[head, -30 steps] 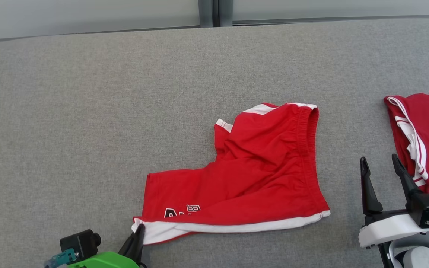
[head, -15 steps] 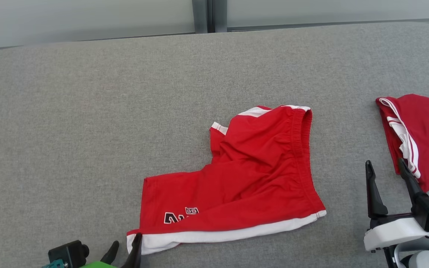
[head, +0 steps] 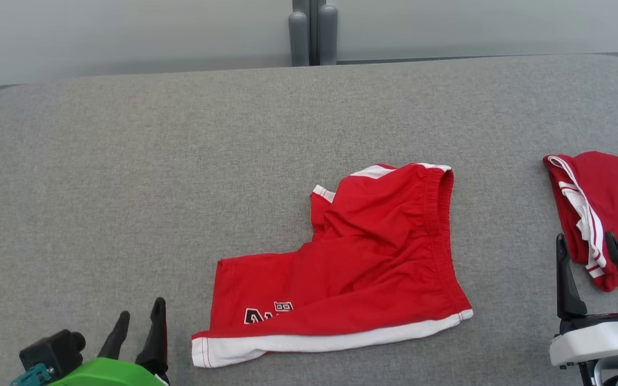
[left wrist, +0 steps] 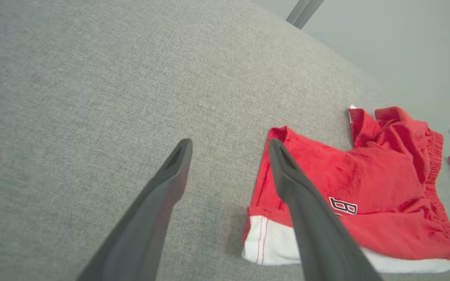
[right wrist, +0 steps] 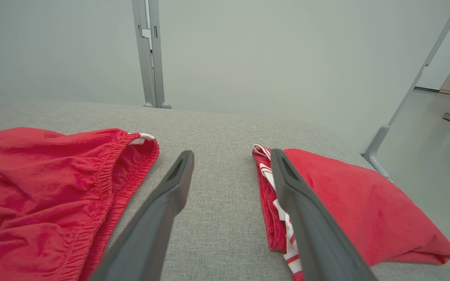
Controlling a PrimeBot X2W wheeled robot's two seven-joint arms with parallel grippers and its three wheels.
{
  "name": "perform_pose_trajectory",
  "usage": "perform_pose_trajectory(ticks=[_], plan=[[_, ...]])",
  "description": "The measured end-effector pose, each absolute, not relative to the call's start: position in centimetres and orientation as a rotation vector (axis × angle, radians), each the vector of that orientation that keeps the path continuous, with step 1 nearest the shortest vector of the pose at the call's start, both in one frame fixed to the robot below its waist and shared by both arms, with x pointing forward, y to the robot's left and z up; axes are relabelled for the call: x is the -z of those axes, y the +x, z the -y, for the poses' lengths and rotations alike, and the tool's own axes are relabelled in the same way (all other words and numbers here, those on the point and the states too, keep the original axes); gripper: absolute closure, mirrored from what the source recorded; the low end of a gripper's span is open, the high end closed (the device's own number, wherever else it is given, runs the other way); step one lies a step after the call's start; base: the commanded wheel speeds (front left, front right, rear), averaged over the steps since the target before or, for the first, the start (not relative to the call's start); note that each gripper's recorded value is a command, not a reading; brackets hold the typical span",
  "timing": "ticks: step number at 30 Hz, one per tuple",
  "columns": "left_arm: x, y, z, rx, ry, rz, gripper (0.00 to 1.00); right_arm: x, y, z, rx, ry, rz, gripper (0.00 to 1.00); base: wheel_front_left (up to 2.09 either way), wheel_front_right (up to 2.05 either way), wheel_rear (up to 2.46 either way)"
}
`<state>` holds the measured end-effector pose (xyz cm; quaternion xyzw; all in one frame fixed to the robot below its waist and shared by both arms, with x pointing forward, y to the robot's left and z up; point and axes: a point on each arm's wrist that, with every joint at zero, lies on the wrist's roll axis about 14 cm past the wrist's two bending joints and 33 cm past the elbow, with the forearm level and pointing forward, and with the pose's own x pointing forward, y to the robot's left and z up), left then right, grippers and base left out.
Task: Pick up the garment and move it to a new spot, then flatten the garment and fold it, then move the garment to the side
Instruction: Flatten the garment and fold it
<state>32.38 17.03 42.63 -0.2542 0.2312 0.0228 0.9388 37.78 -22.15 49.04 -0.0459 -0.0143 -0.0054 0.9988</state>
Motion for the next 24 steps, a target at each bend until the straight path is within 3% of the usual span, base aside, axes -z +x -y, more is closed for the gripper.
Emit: perform_pose_trajectory(ticks=[15,24], plan=[[-49.2,35.1,-19.2,0.011,-0.304,-0.063,0.00,-50.4,36.0,20.7,-0.024,-0.086,0.068,0.00,0.00,0.00,0.00],[-48.2,34.8,-18.3,0.114,-0.185,-0.034,0.00,-49.5,35.5,19.9,-0.046,-0.076,0.040,0.00,0.00,0.00,0.00]])
